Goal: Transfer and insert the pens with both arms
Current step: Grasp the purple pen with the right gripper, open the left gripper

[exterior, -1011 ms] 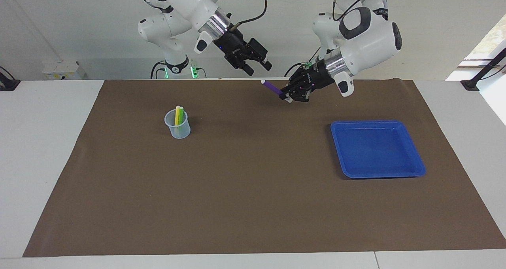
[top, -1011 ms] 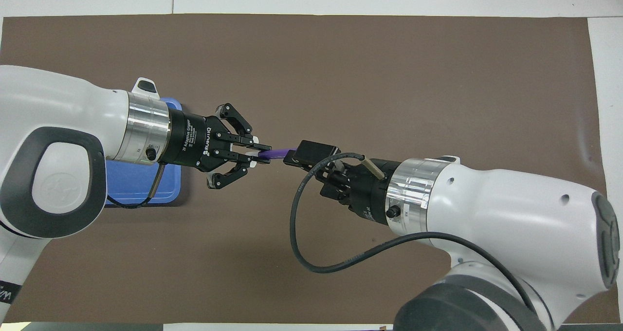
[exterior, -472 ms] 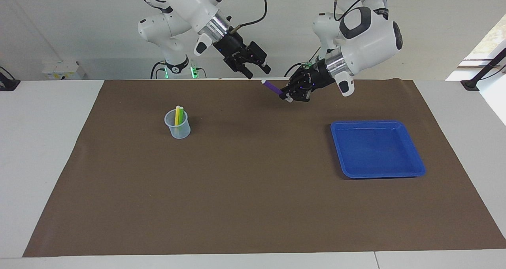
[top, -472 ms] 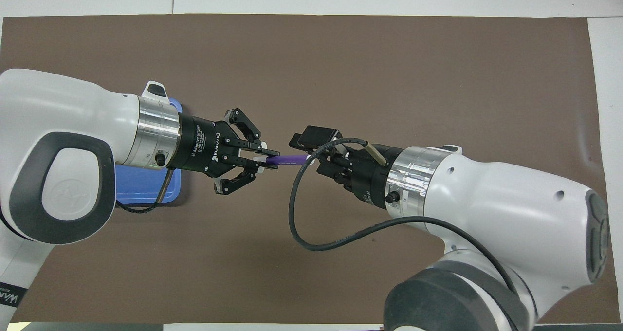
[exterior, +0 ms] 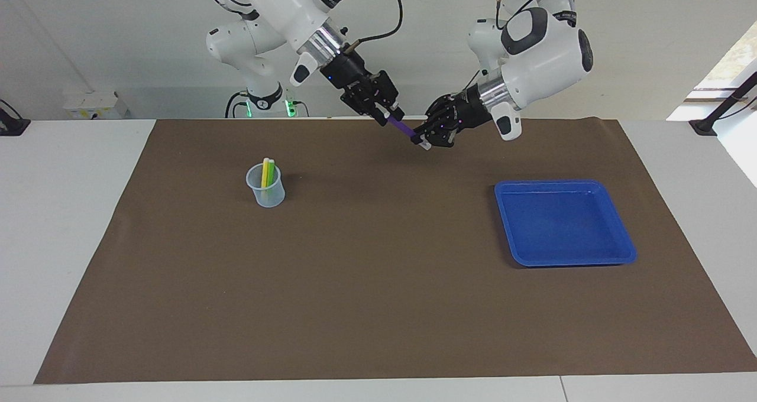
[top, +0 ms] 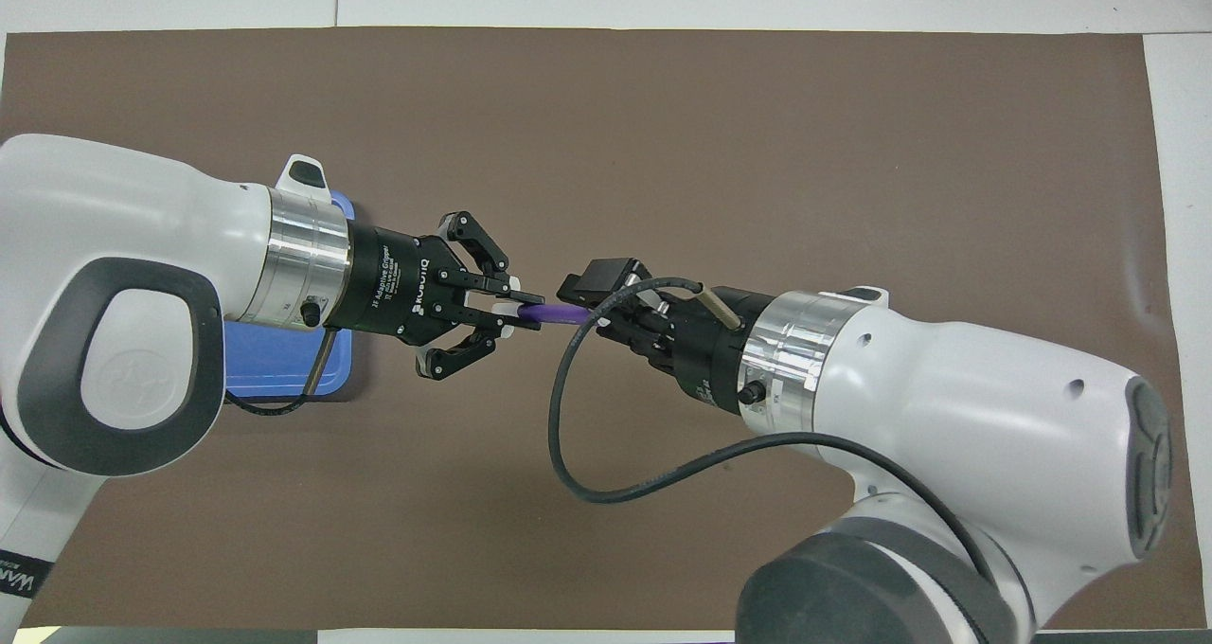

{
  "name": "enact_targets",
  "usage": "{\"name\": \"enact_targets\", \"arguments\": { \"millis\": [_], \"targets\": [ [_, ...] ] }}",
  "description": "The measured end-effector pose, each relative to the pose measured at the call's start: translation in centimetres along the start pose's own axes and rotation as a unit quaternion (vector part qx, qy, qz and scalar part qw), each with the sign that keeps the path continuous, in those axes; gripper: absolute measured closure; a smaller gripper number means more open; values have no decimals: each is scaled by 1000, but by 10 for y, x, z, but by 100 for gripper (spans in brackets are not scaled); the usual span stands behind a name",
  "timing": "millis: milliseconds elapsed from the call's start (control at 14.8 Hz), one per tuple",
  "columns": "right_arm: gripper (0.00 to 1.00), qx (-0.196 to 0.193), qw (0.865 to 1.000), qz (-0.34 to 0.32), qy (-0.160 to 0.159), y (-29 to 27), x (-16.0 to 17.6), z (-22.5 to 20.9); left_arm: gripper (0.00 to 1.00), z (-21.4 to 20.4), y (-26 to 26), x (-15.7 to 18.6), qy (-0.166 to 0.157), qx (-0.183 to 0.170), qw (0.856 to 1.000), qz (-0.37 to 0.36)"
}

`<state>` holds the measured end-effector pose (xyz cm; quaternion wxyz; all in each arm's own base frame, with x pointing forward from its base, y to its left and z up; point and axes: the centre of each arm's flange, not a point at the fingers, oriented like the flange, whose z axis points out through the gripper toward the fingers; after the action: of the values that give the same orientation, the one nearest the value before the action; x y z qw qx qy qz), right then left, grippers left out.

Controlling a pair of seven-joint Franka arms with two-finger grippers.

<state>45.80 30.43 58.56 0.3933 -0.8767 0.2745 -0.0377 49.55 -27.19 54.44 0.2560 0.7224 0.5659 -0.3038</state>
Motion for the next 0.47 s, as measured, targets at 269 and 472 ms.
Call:
{"name": "enact_targets", "arguments": {
  "millis": [269,472],
  "targets": [
    [48,-1,1000,-3,-3,-1,-4,2,83,0,0,0,0,0,1000,2],
    [57,-1,1000,-3,-3,-1,-4,2,83,0,0,0,0,0,1000,4]
  ]
}}
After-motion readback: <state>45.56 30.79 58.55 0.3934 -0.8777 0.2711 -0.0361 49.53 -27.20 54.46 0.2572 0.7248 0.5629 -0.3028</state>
